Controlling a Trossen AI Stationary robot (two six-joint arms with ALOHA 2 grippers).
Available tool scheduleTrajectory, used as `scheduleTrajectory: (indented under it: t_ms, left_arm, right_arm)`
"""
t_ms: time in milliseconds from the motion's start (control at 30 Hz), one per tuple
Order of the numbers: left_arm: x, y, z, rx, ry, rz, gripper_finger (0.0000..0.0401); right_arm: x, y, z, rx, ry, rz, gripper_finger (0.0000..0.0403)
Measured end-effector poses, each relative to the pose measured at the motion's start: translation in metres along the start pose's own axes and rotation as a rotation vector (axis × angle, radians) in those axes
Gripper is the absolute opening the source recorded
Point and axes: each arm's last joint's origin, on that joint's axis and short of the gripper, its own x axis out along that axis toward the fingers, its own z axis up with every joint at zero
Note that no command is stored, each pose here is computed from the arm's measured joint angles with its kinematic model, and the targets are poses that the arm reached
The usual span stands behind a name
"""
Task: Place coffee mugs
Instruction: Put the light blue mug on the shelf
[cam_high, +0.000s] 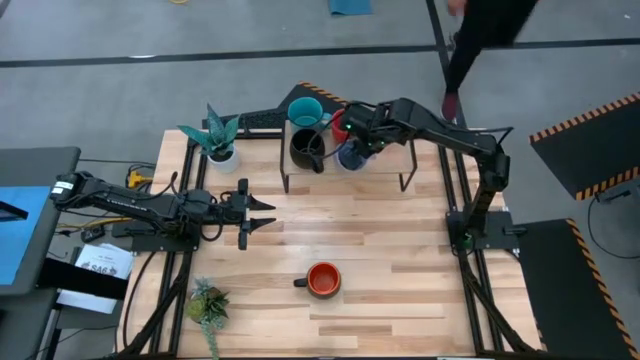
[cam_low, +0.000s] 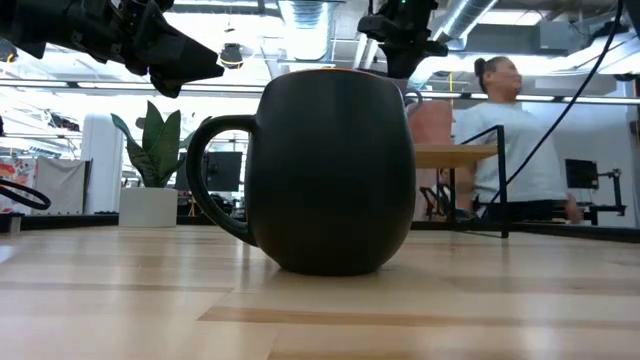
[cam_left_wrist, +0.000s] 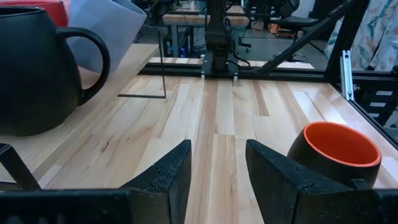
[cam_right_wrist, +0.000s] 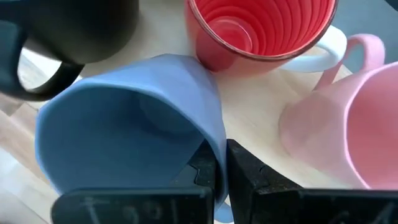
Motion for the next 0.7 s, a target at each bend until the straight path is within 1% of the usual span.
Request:
scheduleTrajectory:
  t_ms: [167, 367, 433, 567, 700]
  left_arm:
    - [0.0, 0.0, 0.0, 0.0, 0.0, 0.0, 0.0137]
    - [0.0, -0.0001, 0.0, 0.0, 0.0, -0.001, 0.0137]
    - [0.0, 0.0, 0.0, 0.0, 0.0, 0.0, 0.0137]
    - [0.0, -0.0001, 0.0, 0.0, 0.0, -0.001, 0.0137]
    - [0.0, 0.0, 0.0, -0.001, 0.0, -0.001, 0.0137]
  right_arm:
    - [0.0013, -0.0033, 0.0034, 0.036, -0.015, 0.0, 0.0039]
    - [0.0019, -0.0053, 0.0044, 0.045, -0.012, 0.001, 0.0039]
    - [0.0018, -0.005, 0.0042, 0.044, -0.012, 0.002, 0.0054]
    - [0.0015, -0.0045, 0.005, 0.047, -0.021, 0.006, 0.0097]
    - [0.0012, -0.0029, 0.0084, 0.057, -0.056, 0.023, 0.0116]
